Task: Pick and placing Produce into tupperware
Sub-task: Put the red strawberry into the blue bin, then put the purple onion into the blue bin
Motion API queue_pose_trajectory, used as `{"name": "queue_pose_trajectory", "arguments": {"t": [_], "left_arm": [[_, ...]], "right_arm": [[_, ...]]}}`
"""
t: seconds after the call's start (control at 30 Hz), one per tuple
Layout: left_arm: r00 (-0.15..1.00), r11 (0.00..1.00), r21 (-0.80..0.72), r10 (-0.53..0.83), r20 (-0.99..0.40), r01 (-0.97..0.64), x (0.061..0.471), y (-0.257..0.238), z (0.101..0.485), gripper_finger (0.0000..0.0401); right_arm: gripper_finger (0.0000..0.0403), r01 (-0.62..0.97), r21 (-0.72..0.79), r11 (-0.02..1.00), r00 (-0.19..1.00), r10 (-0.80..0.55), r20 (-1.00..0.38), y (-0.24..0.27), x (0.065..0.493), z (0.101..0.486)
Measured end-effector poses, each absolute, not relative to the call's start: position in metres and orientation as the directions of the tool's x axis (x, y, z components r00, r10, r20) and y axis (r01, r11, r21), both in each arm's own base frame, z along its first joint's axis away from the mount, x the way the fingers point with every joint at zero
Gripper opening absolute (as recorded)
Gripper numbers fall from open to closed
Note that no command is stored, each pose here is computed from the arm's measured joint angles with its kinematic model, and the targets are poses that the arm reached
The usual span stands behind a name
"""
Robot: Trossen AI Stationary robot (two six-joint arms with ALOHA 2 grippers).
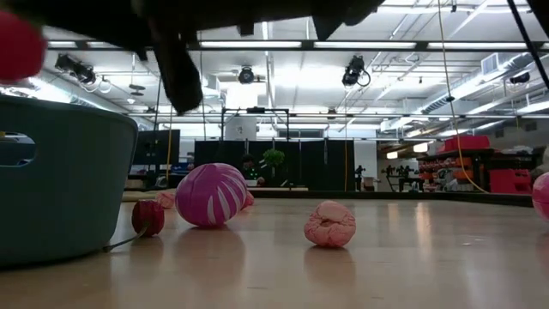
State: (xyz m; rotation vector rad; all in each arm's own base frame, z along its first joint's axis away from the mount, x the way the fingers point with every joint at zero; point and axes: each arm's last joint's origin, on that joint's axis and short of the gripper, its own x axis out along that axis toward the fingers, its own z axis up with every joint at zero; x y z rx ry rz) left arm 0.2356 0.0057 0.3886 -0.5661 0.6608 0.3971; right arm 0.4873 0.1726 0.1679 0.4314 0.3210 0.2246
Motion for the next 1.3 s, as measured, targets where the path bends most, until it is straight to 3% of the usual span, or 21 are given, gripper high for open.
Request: {"name": "queue_pose_trajectory", "arguments": {"t": [0.37, 0.6, 0.87, 1.1, 1.3], "left_arm": [[0.723, 0.78, -0.362, 0.161, -0.672, -0.51, 0.235, 0.005, 0.388, 0.0113], [0.723, 0.779, -0.362, 0.162, -0.672, -0.511, 0.235, 0.005, 0.388, 0.0118], [0.723, 0.779, -0.362, 0.162, -0.672, -0.512, 0.235, 0.005, 0.388, 0.0112], [0.715, 0.803, -0.331, 0.162, -0.68, -0.496, 0.235, 0.005, 0.388, 0.0114], [0.713, 0.809, -0.322, 0.162, -0.682, -0.492, 0.234, 0.005, 0.387, 0.0129]], "right_arm": [[0.0009, -0.023, 0.382, 0.924, 0.819, 0.237, -0.523, 0.174, 0.493, 0.142], [0.0013, -0.005, 0.39, 0.921, 0.828, 0.222, -0.515, 0.164, 0.496, 0.148], [0.0087, -0.016, 0.487, 0.873, 0.803, 0.301, -0.514, 0.148, 0.501, 0.148], [0.0144, -0.059, 0.595, 0.801, 0.753, 0.427, -0.501, 0.134, 0.491, 0.193], [0.0168, -0.143, 0.393, 0.908, 0.629, 0.39, -0.673, 0.126, 0.453, 0.238]]}}
